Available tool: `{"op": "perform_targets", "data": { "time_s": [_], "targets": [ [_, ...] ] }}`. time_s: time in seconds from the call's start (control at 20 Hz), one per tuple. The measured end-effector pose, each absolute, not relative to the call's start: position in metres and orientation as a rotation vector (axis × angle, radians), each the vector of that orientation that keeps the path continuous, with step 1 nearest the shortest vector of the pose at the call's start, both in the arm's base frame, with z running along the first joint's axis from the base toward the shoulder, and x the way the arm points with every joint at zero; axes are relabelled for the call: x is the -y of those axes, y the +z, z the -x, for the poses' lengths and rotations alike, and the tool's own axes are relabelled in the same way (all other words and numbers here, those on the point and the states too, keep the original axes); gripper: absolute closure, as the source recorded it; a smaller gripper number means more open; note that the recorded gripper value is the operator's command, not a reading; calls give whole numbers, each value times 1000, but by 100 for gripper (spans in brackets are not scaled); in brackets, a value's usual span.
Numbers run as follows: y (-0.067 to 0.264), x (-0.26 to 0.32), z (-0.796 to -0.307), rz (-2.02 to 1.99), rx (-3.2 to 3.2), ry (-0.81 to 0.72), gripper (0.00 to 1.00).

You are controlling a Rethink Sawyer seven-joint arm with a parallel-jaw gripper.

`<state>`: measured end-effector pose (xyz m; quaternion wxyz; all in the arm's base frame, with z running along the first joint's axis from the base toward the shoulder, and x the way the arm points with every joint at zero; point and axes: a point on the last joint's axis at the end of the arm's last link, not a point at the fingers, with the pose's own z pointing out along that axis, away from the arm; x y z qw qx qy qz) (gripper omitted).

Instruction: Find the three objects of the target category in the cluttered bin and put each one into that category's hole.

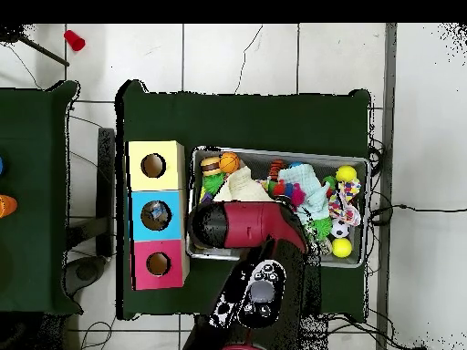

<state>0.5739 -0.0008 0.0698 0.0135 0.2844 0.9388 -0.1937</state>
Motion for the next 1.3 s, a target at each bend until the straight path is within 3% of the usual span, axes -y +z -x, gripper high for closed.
{"op": "perform_targets", "data": {
  "time_s": [0.35,1.3],
  "targets": [
    [60,27,-560,-913,-2912,-688,0],
    [-20,93,-509,-1074,-2998,-777,0]
  ]
}}
